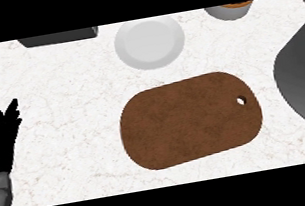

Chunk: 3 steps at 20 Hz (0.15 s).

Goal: Pick the squash from the cutting board and place it in the pot

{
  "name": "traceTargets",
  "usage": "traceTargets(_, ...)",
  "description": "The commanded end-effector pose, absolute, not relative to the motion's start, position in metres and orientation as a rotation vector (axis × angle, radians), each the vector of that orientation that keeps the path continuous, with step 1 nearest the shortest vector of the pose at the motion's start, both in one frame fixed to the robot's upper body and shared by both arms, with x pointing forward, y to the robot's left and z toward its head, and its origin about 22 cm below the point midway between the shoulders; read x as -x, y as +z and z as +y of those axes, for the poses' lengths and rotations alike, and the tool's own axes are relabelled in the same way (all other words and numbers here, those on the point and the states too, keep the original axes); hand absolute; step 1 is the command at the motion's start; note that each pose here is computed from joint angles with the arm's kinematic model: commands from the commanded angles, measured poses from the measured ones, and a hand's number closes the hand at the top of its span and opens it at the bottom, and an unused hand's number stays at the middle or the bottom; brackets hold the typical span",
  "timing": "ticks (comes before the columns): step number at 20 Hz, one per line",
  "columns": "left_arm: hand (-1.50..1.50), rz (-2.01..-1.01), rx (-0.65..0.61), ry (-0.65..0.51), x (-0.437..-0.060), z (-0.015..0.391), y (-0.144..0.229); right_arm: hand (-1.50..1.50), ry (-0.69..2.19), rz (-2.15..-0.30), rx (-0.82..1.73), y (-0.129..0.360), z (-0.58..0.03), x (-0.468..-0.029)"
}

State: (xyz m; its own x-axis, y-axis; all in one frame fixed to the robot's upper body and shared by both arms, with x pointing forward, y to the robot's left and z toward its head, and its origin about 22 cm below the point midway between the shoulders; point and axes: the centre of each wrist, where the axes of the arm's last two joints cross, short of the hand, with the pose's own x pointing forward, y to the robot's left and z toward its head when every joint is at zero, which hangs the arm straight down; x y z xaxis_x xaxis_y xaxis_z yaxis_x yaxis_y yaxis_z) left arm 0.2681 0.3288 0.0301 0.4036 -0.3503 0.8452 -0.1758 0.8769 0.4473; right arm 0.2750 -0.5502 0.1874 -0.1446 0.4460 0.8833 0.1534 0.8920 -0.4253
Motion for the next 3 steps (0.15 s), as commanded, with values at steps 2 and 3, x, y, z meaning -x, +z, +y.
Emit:
traceTargets(2,0.0,-1.163,-0.508,-0.112,-0.263,0.337,0.031,-1.5,0.031,-1.761,0.488,0.2,-0.596,-0.239)
traceTargets(3,0.0,-1.184,-0.515,-0.112,-0.263,0.32,0.02,-1.5,0.017,-1.76,0.487,0.199,-0.6,-0.24)
